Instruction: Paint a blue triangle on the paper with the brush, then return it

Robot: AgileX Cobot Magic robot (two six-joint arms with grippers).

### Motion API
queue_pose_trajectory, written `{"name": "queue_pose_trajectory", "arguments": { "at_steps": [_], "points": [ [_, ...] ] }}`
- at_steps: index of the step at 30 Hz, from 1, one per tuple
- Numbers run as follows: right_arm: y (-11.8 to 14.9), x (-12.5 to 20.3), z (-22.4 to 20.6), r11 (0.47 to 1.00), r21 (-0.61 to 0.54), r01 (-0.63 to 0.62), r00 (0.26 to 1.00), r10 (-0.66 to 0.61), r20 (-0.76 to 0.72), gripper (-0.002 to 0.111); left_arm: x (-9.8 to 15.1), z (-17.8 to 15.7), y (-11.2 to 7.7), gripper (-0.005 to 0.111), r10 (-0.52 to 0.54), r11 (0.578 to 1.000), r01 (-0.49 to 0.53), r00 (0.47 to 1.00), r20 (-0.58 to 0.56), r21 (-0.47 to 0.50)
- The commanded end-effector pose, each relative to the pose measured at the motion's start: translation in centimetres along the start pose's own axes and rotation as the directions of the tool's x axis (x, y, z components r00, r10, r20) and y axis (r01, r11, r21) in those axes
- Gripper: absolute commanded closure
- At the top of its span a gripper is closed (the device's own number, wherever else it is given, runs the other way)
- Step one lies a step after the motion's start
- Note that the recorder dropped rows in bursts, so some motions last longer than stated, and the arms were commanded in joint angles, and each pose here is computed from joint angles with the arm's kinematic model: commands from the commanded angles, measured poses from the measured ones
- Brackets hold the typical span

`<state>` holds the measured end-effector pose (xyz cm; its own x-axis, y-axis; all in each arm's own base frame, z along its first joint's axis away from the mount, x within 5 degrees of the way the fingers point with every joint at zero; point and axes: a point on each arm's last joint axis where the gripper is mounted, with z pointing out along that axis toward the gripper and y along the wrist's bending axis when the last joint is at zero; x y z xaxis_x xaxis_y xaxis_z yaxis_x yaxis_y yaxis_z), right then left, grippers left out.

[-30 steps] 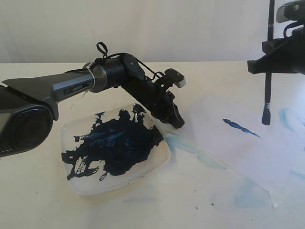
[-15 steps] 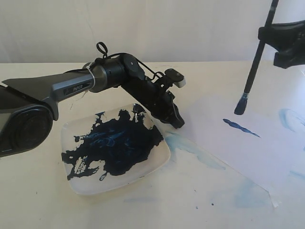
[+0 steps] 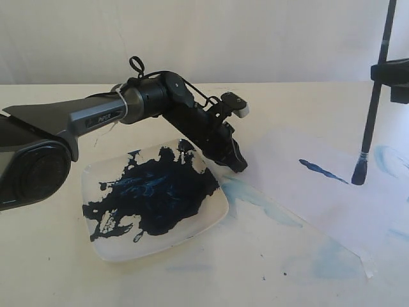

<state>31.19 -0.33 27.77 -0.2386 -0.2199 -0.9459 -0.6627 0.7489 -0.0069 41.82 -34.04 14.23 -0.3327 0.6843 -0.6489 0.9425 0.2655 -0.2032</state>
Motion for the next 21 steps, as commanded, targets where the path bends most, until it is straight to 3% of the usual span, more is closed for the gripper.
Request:
{"name": "queue_pose_trajectory", "arguments": {
  "at_steps": [1, 6, 21],
  "points": [
    [-0.2, -0.1, 0.1, 1.000, 0.004, -0.021, 1.000, 0.021, 0.017, 0.108, 0.1, -0.1, -0.2, 0.107, -0.005, 1.000, 0.005, 1.000, -0.014, 0.026],
    [0.6, 0.5, 0.8, 0.983, -0.152, 0.107, 0.992, -0.094, 0.089, 0.108, 0.1, -0.1, -0.2, 0.107, -0.005, 1.000, 0.005, 1.000, -0.014, 0.026],
    [-0.1, 1.2, 1.5, 0.975, -0.137, 0.173, 0.983, -0.163, 0.084, 0.108, 0.1, -0.1, -0.3, 0.107, -0.005, 0.999, 0.006, 1.000, -0.019, 0.033]
  ]
}}
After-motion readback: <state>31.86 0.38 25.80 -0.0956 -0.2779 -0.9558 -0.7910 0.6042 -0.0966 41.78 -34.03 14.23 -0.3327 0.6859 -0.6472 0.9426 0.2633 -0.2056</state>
